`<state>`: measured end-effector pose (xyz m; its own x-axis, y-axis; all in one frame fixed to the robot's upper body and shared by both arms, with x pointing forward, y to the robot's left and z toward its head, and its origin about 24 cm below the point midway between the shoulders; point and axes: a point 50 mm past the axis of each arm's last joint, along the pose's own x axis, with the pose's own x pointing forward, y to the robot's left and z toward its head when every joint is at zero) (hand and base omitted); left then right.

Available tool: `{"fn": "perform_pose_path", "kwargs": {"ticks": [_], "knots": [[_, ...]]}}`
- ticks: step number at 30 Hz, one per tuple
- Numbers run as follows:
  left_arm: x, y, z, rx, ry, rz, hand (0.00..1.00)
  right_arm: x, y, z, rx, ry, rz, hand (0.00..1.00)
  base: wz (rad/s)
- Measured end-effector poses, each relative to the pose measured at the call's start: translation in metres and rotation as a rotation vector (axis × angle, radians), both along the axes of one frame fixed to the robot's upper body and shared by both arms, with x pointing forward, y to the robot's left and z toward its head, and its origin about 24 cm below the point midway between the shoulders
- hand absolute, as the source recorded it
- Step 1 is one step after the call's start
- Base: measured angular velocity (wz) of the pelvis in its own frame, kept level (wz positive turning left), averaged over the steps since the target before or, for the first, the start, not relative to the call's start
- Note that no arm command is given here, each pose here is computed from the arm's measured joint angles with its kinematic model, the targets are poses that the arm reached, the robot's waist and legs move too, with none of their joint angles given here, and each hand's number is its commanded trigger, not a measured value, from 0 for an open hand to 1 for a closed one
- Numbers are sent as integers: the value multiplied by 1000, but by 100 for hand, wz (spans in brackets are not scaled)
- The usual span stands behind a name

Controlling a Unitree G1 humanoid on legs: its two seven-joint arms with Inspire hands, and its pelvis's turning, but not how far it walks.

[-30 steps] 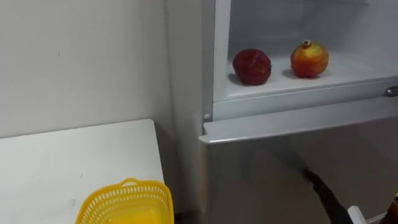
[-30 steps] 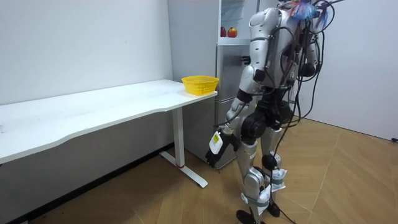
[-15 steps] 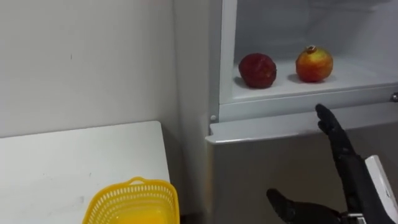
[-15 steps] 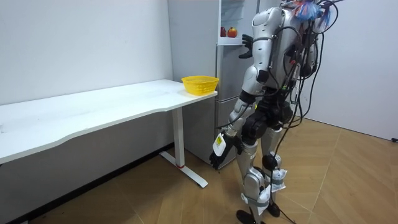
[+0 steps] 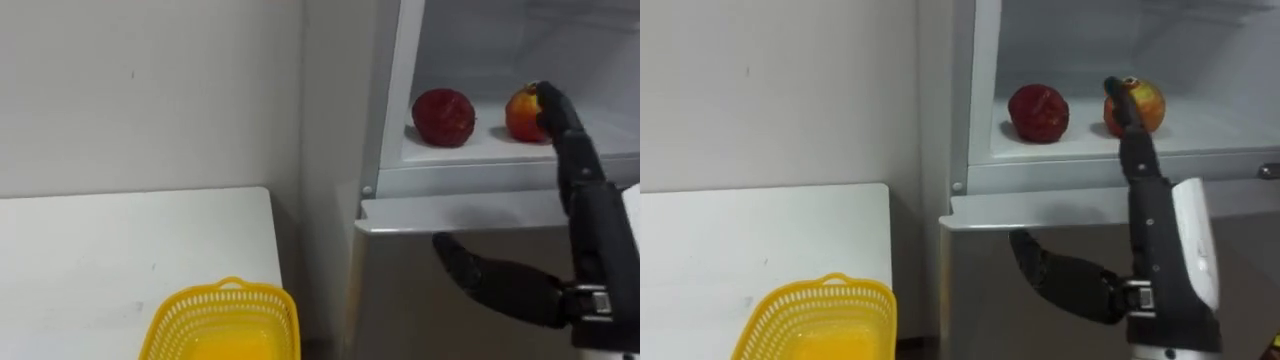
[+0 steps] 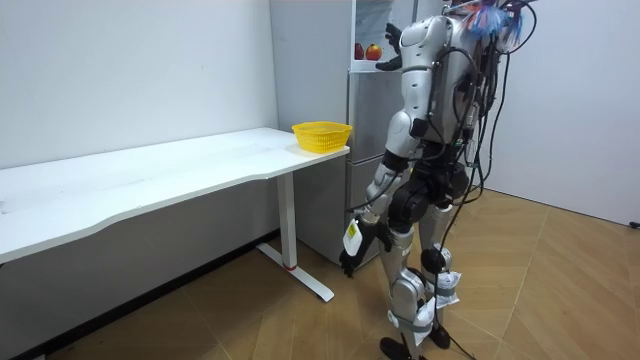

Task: Retrieve from the upper fridge

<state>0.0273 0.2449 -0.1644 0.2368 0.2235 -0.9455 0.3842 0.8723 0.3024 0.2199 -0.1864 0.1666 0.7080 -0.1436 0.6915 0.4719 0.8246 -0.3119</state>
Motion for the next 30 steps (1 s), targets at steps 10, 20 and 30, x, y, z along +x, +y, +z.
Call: {"fn": "perform_pose_path", "kwargs": {"ticks": [10, 20, 30], "knots": [[-6, -4, -1, -19, 34, 6, 0, 16, -19, 15, 37, -81, -83, 0, 15], [-2, 2, 0, -5, 25, -2, 0, 33, -48, 32, 112, -142, -160, 0, 2], [15, 3, 2, -5, -20, -8, 0, 52, -59, 39, 187, -128, -164, 0, 2]]}}
